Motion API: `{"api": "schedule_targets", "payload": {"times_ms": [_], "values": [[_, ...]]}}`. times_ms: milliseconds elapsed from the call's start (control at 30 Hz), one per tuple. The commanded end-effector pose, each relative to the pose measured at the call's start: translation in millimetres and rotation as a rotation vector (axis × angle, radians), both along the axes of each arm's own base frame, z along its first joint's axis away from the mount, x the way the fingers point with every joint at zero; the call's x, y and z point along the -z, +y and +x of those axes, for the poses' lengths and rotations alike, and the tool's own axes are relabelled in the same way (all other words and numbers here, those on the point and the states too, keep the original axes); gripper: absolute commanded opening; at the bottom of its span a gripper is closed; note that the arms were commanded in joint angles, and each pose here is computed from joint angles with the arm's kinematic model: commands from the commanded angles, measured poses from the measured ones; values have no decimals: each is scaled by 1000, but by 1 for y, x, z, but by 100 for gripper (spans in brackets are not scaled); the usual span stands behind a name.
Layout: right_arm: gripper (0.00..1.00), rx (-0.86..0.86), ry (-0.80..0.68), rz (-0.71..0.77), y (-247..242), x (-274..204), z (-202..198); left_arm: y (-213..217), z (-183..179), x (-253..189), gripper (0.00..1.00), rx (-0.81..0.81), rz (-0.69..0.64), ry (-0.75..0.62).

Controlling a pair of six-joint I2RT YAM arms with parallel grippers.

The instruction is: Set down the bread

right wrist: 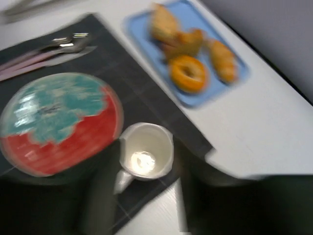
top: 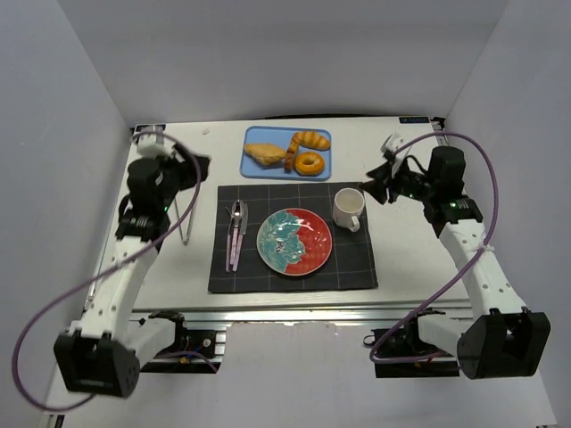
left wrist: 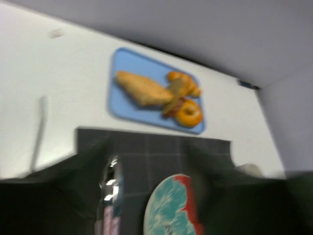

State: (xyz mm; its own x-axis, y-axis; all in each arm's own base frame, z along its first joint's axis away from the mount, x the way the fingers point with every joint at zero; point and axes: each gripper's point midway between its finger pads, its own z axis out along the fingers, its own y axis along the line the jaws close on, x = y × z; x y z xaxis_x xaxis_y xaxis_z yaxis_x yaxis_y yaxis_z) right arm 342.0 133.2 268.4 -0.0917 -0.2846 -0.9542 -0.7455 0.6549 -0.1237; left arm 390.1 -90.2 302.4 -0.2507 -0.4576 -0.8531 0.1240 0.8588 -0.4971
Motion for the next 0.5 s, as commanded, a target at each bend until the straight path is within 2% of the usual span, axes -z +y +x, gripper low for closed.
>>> {"api": "schedule_targets", "payload": {"times_ms": [0,33,67,100,167,200,233,300,367,467], "values": [[40,-576,-207,34,57,-6,-65,51,-50,87,56,-118,167,234],[22,-585,-157,52,62,1,-63,64,-56,94,29,-170,200,263],[18,-598,-150,51,68,-3,-61,76,-63,97,0,-215,230,287],[17,-601,-135,49,70,-2,-58,86,-75,112,0,-235,292,352],[46,-616,-33,52,76,13,-59,102,-83,125,0,-279,364,415],[64,-611,-24,41,78,12,-56,107,-90,138,11,-268,414,465],[89,-614,15,37,79,19,-58,114,-93,146,28,-293,450,505],[89,-624,20,22,83,23,-60,119,-95,175,61,-265,517,609],[89,-620,0,19,84,22,-61,120,-92,189,72,-244,540,651],[89,-583,9,5,80,29,-62,119,-77,206,76,-207,579,672]]}}
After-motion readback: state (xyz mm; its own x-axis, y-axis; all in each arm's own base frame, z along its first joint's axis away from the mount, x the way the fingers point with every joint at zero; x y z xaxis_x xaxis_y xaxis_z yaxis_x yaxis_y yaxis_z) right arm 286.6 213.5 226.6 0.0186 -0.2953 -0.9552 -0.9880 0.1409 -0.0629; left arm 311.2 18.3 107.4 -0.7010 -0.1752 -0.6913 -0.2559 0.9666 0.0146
